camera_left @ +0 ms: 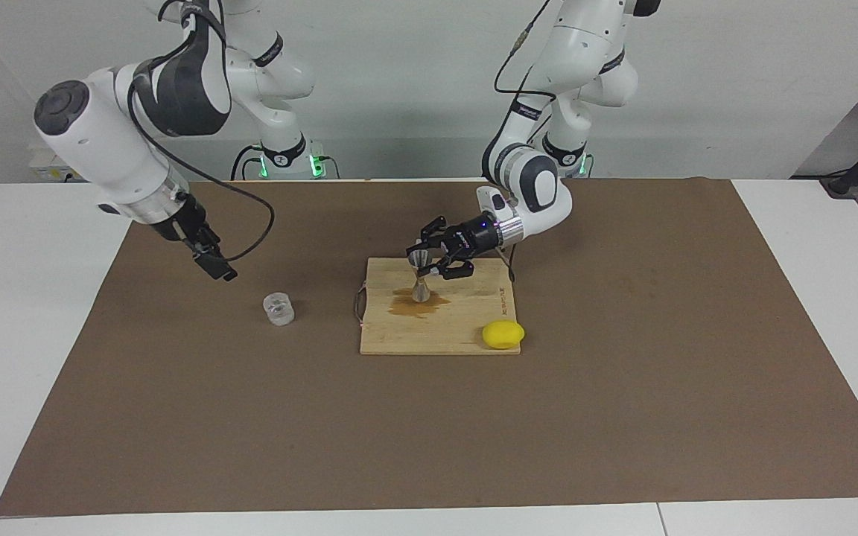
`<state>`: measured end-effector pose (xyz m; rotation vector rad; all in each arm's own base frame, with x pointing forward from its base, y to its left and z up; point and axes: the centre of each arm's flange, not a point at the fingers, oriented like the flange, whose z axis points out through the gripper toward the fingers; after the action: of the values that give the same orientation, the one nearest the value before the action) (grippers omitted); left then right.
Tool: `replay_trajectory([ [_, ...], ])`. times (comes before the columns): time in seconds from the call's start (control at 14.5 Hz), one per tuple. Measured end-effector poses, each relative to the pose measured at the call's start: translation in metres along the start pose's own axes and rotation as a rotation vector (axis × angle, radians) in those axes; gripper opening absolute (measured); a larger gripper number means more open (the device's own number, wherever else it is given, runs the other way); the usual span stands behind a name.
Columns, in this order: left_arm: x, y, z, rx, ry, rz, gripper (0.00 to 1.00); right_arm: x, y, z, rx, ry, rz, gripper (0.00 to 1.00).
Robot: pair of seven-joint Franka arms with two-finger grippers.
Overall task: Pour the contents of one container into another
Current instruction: 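Lift and carry the metal cup over the cutting board with the left gripper, then lower the metal cup onto the board while the right gripper approaches the glass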
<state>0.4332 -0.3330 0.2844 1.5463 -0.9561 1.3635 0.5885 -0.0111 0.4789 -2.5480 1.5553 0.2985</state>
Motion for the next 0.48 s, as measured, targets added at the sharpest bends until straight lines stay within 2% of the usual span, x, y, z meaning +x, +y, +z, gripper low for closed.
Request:
replay_trajectory([
  [0.21, -0.012, 0.012, 0.005, 0.010, -0.007, 0.000, 0.51, 0.033, 0.000, 0.038, 0.006, -0.081, 0.082, 0.97],
  [0.48, -0.017, 0.011, 0.004, 0.015, -0.013, 0.003, 0.51, 0.056, 0.005, 0.077, 0.046, -0.155, 0.199, 0.98],
])
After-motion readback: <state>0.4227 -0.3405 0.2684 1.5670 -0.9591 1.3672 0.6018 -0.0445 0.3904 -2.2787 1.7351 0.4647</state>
